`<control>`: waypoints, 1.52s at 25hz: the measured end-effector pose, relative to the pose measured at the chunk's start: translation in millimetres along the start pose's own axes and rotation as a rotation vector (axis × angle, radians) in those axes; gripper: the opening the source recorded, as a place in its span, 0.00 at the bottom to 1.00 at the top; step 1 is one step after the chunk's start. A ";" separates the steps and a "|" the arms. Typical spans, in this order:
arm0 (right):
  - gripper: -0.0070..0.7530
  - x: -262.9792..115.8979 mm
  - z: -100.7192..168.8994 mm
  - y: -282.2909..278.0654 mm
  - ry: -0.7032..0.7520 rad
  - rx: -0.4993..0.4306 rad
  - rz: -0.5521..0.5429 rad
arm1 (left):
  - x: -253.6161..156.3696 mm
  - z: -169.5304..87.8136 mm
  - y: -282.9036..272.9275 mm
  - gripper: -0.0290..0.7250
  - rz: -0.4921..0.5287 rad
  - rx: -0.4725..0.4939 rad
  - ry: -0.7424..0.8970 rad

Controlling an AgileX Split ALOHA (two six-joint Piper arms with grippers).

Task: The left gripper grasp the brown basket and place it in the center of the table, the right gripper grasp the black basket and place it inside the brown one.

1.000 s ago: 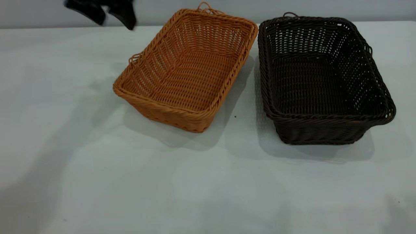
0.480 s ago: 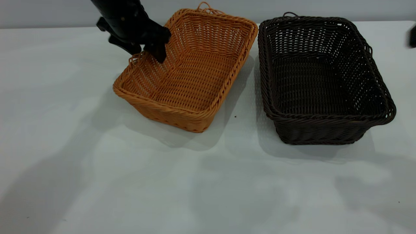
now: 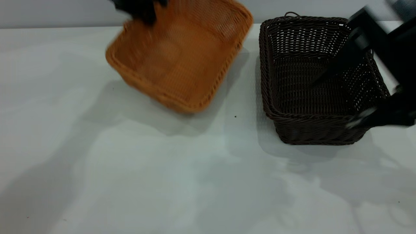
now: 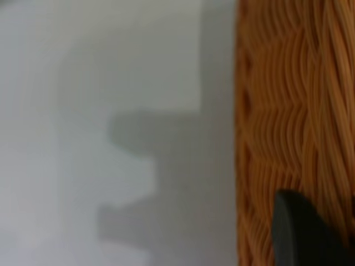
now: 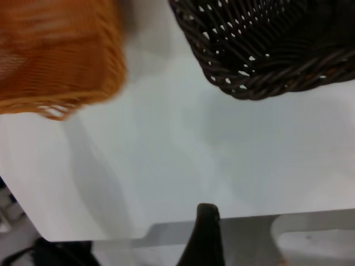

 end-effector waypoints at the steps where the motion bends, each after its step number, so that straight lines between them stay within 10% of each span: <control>1: 0.79 2.6 -1.6 7.1 0.029 0.006 0.000 | 7.4 4.0 -10.5 0.15 -0.024 0.015 0.008; 12: 0.76 44.5 -30.6 64.0 0.283 -0.021 -0.078 | 25.4 10.3 -39.4 0.15 -0.084 0.042 0.025; 20: 0.14 89.4 -28.5 51.9 0.206 0.008 -0.154 | 21.5 9.4 -39.1 0.15 -0.057 0.038 0.115; 38: 0.12 192.8 -29.3 -160.4 -0.085 0.172 -0.308 | -8.1 -113.9 -52.5 0.15 0.050 -0.482 0.929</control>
Point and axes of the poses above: a point on each arm's last joint axis where the gripper is mounted, y pointing out along that axis toward the gripper, z along the wrist's bending axis when the last joint is at zero, x = y × z, the point moved 6 cm from there along y, pointing out along that axis toward the gripper, and after that the axes turned 11 degrees about y, right-handed, at the moved point
